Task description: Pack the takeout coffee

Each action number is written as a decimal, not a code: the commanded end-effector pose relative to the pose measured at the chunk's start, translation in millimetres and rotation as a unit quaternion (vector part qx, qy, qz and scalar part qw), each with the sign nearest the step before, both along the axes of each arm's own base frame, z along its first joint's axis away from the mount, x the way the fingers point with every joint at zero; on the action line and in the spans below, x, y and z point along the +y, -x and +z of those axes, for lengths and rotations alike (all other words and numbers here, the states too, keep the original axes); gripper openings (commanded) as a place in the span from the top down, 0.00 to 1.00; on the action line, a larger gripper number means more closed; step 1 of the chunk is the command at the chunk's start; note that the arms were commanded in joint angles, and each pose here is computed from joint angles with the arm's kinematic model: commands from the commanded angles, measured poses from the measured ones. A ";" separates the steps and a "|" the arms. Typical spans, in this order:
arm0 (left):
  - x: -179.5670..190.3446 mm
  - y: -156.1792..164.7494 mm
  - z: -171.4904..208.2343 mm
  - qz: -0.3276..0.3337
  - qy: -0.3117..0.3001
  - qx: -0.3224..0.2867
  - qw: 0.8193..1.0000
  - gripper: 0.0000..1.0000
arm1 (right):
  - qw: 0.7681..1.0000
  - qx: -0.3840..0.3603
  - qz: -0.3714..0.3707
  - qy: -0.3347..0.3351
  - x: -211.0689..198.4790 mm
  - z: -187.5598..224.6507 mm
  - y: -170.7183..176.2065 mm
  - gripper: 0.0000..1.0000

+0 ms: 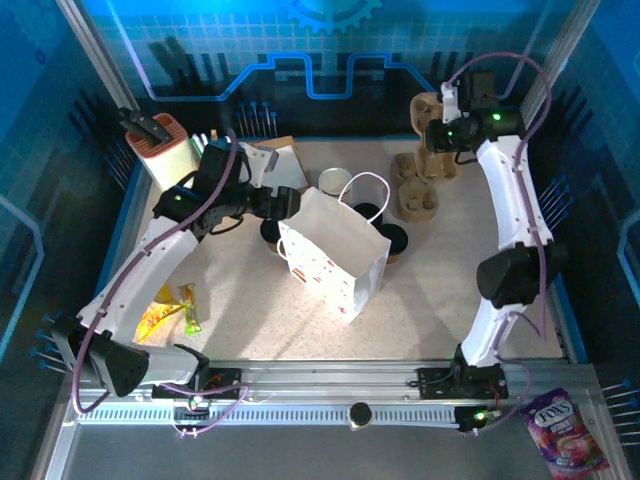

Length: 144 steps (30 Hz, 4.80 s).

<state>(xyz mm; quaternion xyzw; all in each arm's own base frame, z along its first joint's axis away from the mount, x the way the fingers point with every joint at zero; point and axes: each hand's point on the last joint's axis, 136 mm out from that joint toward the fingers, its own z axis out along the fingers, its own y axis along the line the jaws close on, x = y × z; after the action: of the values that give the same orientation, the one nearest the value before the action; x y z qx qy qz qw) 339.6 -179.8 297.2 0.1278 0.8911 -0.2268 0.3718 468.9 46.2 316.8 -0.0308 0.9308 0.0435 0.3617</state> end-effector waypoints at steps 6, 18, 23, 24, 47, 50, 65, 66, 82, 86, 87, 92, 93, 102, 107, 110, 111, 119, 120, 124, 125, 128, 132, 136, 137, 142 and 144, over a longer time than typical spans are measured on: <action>-17.8 12.4 2.0 -0.019 -0.004 0.044 0.999 0.12 | 0.993 -0.111 0.028 -0.037 24.6 79.7 53.0 0.71; -33.0 17.4 -19.0 -0.053 -0.036 0.095 0.993 0.30 | 0.966 -0.207 0.124 -0.095 74.8 146.1 135.5 0.72; -39.2 8.2 -17.2 -0.052 -0.024 0.090 0.994 0.42 | 0.945 -0.230 0.194 -0.124 112.8 159.2 166.5 0.72; -40.3 7.6 -16.5 -0.053 -0.023 0.090 0.994 0.43 | 0.943 -0.231 0.206 -0.126 119.7 158.4 171.5 0.72; -39.9 3.3 -12.4 -0.054 0.005 0.073 0.996 0.76 | 0.909 -0.176 0.343 -0.158 216.1 90.2 213.9 0.74; -39.3 3.6 -14.2 -0.054 0.006 0.075 0.996 0.77 | 0.908 -0.169 0.347 -0.162 221.4 83.2 214.5 0.74; -33.4 3.4 -19.5 -0.051 0.012 0.080 0.995 0.86 | 0.909 -0.137 0.365 -0.149 238.8 50.9 215.8 0.74; -33.9 3.6 -19.7 -0.052 0.013 0.081 0.995 0.87 | 0.910 -0.135 0.364 -0.145 238.5 48.3 215.2 0.74; -32.4 3.2 -21.6 -0.053 0.016 0.082 0.995 0.93 | 0.919 -0.116 0.370 -0.071 237.2 10.4 206.8 0.74; -31.7 3.2 -22.7 -0.053 0.016 0.083 0.995 0.95 | 0.919 -0.113 0.373 -0.060 235.3 6.5 208.0 0.74; -31.9 3.6 -23.1 -0.053 0.016 0.084 0.995 0.95 | 0.919 -0.111 0.374 -0.058 235.0 5.0 208.6 0.74; -30.4 3.3 -23.3 -0.053 0.017 0.083 0.995 0.98 | 0.920 -0.102 0.375 -0.050 232.1 -0.5 212.2 0.75; -30.0 3.1 -22.3 -0.053 0.017 0.081 0.995 0.98 | 0.920 -0.102 0.374 -0.049 231.0 -0.5 212.6 0.75; -29.3 3.0 -22.5 -0.052 0.020 0.081 0.995 1.00 | 0.923 -0.098 0.370 -0.051 224.2 -1.0 219.3 0.75; -29.2 3.9 -22.7 -0.053 0.022 0.081 0.995 1.00 | 0.924 -0.087 0.369 -0.044 220.4 -4.7 222.7 0.75; -28.9 3.7 -21.9 -0.053 0.023 0.079 0.995 1.00 | 0.926 -0.080 0.368 -0.039 218.1 -7.5 224.7 0.75; -28.9 3.4 -21.9 -0.053 0.024 0.079 0.995 1.00 | 0.926 -0.076 0.367 -0.036 217.3 -9.7 225.1 0.75; -28.1 3.5 -22.9 -0.053 0.026 0.080 0.995 1.00 | 0.927 -0.052 0.370 -0.027 216.6 -20.5 229.8 0.75; -27.7 3.2 -23.1 -0.052 0.026 0.080 0.995 1.00 | 0.927 -0.048 0.371 -0.025 216.7 -22.2 230.2 0.75; -27.4 3.2 -23.5 -0.052 0.027 0.080 0.995 1.00 | 0.928 -0.034 0.372 -0.017 216.8 -28.0 231.1 0.75; -27.4 3.1 -23.2 -0.052 0.027 0.080 0.995 1.00 | 0.927 -0.030 0.372 -0.016 217.1 -29.3 231.5 0.75; -27.2 3.3 -23.3 -0.052 0.028 0.079 0.995 1.00 | 0.927 -0.023 0.373 -0.012 218.0 -32.3 232.1 0.75; -27.9 3.8 -23.6 -0.055 0.029 0.079 0.995 1.00 | 0.927 -0.010 0.376 -0.008 220.9 -37.9 233.3 0.75; -28.8 4.3 -23.8 -0.058 0.030 0.077 0.995 1.00 | 0.926 0.001 0.378 0.000 223.7 -43.1 233.3 0.76; -28.5 4.5 -23.3 -0.058 0.031 0.076 0.995 1.00 | 0.926 0.005 0.376 0.003 223.7 -44.8 232.7 0.76; -28.7 5.1 -23.6 -0.060 0.032 0.075 0.995 1.00 | 0.928 0.023 0.372 0.014 224.7 -52.9 231.0 0.76; -29.1 5.2 -24.0 -0.061 0.032 0.075 0.995 1.00 | 0.928 0.030 0.371 0.019 225.3 -56.1 230.8 0.76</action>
<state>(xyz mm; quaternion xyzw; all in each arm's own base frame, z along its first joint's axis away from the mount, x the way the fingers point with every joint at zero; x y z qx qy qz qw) 339.0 -209.2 263.3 0.1453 0.9079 -0.2732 0.2827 241.7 270.1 259.7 -0.3784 0.8592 0.1660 0.3017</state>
